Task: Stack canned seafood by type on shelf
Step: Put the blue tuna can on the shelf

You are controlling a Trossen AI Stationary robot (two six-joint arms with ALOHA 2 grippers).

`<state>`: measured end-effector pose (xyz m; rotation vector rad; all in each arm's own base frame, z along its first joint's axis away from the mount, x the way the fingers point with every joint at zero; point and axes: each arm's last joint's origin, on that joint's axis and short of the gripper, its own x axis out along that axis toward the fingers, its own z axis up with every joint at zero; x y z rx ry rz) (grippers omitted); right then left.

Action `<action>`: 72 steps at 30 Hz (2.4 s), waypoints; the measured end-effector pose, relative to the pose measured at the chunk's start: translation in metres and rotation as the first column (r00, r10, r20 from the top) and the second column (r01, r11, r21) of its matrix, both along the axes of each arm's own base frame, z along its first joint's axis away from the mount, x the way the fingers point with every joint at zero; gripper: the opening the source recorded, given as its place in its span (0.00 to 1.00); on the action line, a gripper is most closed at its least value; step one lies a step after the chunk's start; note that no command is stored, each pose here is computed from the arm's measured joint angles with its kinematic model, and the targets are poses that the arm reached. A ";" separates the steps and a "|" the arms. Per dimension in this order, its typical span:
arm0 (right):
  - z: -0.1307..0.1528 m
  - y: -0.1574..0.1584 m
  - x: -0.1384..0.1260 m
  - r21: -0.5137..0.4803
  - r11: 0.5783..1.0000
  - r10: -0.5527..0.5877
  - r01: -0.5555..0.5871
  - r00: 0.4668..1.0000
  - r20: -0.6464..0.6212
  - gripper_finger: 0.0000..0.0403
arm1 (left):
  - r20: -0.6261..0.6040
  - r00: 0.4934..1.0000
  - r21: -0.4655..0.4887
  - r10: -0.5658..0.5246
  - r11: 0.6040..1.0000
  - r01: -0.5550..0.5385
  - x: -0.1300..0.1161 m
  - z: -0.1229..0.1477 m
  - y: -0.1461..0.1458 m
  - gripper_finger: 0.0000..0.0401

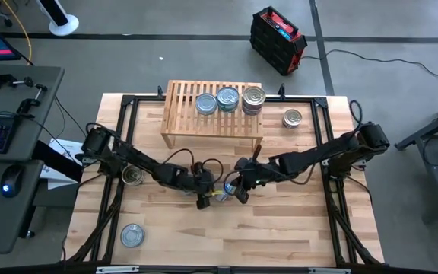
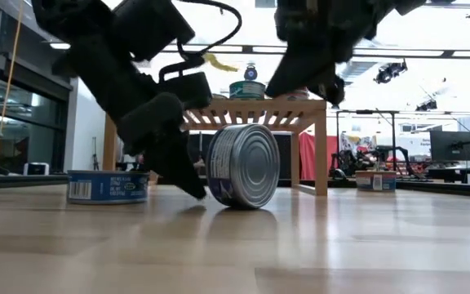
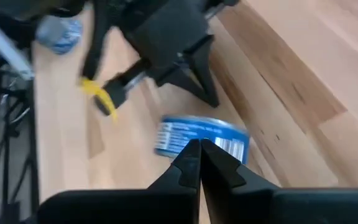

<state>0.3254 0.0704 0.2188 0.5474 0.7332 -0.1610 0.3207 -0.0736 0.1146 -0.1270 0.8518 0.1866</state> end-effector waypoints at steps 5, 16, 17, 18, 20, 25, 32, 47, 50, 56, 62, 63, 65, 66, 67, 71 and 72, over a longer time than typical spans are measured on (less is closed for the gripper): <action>0.019 -0.006 0.000 -0.053 0.980 0.192 -0.190 0.980 0.051 0.08 | 0.012 1.000 0.060 0.015 0.998 -0.016 -0.011 0.029 0.005 0.00; 0.039 -0.011 0.029 -0.276 0.793 0.505 -0.543 0.840 -0.199 0.63 | 0.317 0.926 -0.126 0.204 0.977 -0.172 -0.051 0.131 0.014 0.00; 0.038 -0.012 0.033 -0.287 0.770 0.526 -0.570 0.822 -0.220 0.67 | 0.350 0.909 -0.166 0.226 0.970 -0.177 -0.055 0.139 0.014 0.00; 0.036 -0.011 0.037 -0.289 0.743 0.551 -0.603 0.797 -0.247 0.69 | 0.393 0.886 -0.213 0.247 0.961 -0.173 -0.059 0.149 0.014 0.00; 0.031 -0.009 0.044 -0.284 0.681 0.609 -0.675 0.737 -0.292 0.73 | 0.443 0.853 -0.284 0.275 0.946 -0.158 -0.069 0.164 0.012 0.00; 0.020 -0.003 0.060 -0.310 0.560 0.687 -0.768 0.640 -0.344 0.72 | 0.575 0.762 -0.406 0.299 0.912 -0.051 -0.085 0.195 0.003 0.00; 0.001 -0.004 0.068 -0.288 0.494 0.710 -0.820 0.572 -0.411 0.68 | 0.722 0.623 -0.472 0.300 0.872 0.128 -0.097 0.225 -0.012 0.00; -0.029 -0.002 0.080 -0.269 0.514 0.685 -0.814 0.579 -0.443 0.63 | 0.869 0.436 -0.366 0.235 0.898 0.243 -0.117 0.257 -0.013 0.00; -0.027 -0.001 0.081 -0.267 0.546 0.666 -0.794 0.604 -0.438 0.55 | 0.872 0.437 -0.350 0.222 0.906 0.238 -0.128 0.262 -0.008 0.00; -0.001 0.011 0.091 -0.365 0.553 0.618 -0.748 0.663 -0.423 0.28 | 0.845 0.497 -0.337 0.195 0.917 0.212 -0.157 0.265 0.006 0.00; 0.045 0.015 0.103 -0.452 0.616 0.551 -0.645 0.763 -0.338 0.28 | 0.735 0.650 -0.321 0.193 0.943 0.083 -0.163 0.246 0.011 0.00; 0.054 0.014 0.105 -0.476 0.626 0.531 -0.618 0.785 -0.320 0.28 | 0.709 0.678 -0.311 0.191 0.949 0.058 -0.162 0.241 0.011 0.00; 0.074 0.013 0.109 -0.534 0.634 0.493 -0.559 0.824 -0.278 0.28 | 0.666 0.717 -0.304 0.205 0.953 0.010 -0.161 0.234 0.012 0.00; 0.084 0.012 0.111 -0.567 0.630 0.477 -0.530 0.841 -0.256 0.28 | 0.649 0.729 -0.301 0.217 0.954 -0.016 -0.161 0.231 0.012 0.00; 0.094 0.010 0.113 -0.602 0.622 0.457 -0.500 0.857 -0.238 0.28 | 0.633 0.740 -0.293 0.228 0.955 -0.043 -0.161 0.228 0.012 0.00; 0.116 -0.005 0.119 -0.743 0.564 0.339 -0.361 0.921 -0.189 0.28 | 0.614 0.751 -0.260 0.244 0.960 -0.099 -0.161 0.225 0.014 0.00; 0.118 -0.012 0.120 -0.768 0.547 0.302 -0.332 0.934 -0.190 0.28 | 0.617 0.750 -0.252 0.240 0.962 -0.101 -0.162 0.225 0.014 0.00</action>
